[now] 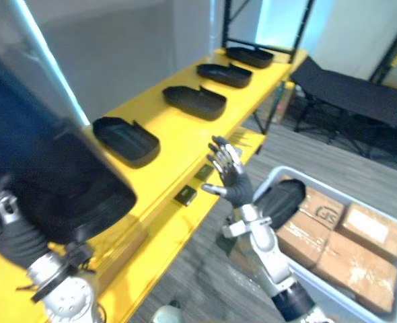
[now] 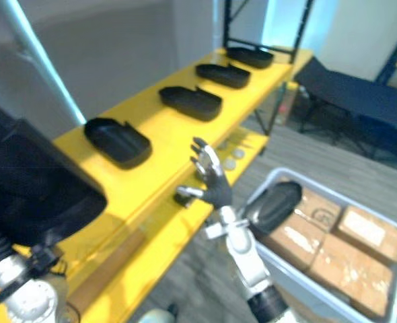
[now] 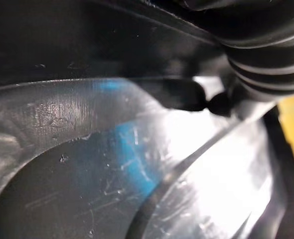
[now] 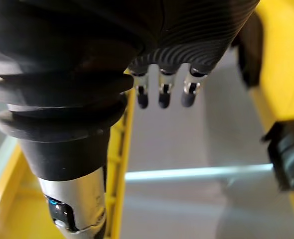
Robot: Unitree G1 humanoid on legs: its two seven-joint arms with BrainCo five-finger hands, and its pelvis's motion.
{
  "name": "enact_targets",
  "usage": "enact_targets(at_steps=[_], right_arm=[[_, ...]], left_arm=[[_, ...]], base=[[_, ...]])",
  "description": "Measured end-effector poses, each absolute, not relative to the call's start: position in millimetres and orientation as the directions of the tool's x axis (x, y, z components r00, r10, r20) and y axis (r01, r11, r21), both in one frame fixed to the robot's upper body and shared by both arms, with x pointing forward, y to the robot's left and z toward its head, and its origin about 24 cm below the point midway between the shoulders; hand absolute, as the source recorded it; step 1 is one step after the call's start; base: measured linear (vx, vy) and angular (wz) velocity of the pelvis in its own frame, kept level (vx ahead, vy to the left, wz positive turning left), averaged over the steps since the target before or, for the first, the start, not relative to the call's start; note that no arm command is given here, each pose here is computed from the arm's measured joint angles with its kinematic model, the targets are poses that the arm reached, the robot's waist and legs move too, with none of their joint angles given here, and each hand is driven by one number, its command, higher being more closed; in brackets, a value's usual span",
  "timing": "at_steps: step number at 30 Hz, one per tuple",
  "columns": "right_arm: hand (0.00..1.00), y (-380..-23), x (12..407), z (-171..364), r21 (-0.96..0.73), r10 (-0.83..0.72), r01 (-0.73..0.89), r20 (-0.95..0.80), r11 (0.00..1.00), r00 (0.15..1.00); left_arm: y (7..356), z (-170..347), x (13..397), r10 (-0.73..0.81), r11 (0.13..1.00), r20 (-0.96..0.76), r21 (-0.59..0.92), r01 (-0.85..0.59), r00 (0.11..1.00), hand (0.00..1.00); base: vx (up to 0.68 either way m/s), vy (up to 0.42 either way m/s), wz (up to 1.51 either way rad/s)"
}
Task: Walk over and take plastic housings, then place them on the shelf
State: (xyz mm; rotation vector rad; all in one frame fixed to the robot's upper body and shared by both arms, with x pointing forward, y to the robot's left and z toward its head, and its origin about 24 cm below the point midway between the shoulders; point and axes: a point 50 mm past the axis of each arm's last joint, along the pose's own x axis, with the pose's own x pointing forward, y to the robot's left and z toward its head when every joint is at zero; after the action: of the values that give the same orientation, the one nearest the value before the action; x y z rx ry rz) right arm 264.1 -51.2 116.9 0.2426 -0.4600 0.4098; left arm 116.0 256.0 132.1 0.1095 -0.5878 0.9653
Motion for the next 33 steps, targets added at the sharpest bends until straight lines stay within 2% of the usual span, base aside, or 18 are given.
enact_targets(at_steps=[4, 8, 11, 16, 18, 23, 33], right_arm=[[0.00, -46.4, 266.3, 107.9, 0.125, 0.320, -0.399, 0.407, 0.908, 0.855], [0.00, -56.3, 264.1, 93.1, 0.083, 0.261, -0.304, 0.335, 0.949, 0.905], [0.00, -57.3, 262.3, 88.5, 0.071, 0.260, -0.296, 0.315, 0.952, 0.913], [0.00, -78.8, 253.1, 80.6, 0.123, 0.191, -0.238, 0.309, 0.963, 0.932], [0.00, -94.0, 248.4, 83.8, 0.132, 0.145, -0.202, 0.348, 0.970, 0.926], [0.00, -118.5, 247.5, 86.9, 0.090, 0.114, -0.161, 0.391, 0.983, 0.913], [0.00, -124.1, 250.3, 98.3, 0.037, 0.162, -0.203, 0.468, 0.979, 0.869]], left_arm=[[261.2, 135.2, 111.2, 0.737, 0.561, 0.540, -0.154, -0.813, 0.406, 1.00], [252.6, 147.0, 118.0, 0.664, 0.653, 0.598, -0.171, -0.738, 0.449, 1.00], [248.8, 154.2, 119.6, 0.659, 0.654, 0.624, -0.201, -0.729, 0.420, 1.00], [244.3, 167.1, 137.0, 0.564, 0.687, 0.708, -0.116, -0.717, 0.425, 1.00], [242.7, 169.8, 153.3, 0.512, 0.727, 0.730, -0.089, -0.681, 0.452, 1.00], [240.2, 162.8, 161.6, 0.519, 0.741, 0.705, -0.090, -0.665, 0.484, 1.00], [234.0, 148.0, 157.5, 0.552, 0.744, 0.645, -0.096, -0.661, 0.528, 1.00]], base=[[0.00, 0.024, 0.38], [0.01, 0.084, 0.70], [0.03, 0.142, 0.02], [-0.01, 0.068, 0.33], [0.01, -0.105, 0.92], [0.02, -0.078, 0.47], [-0.06, -0.039, -0.18]])
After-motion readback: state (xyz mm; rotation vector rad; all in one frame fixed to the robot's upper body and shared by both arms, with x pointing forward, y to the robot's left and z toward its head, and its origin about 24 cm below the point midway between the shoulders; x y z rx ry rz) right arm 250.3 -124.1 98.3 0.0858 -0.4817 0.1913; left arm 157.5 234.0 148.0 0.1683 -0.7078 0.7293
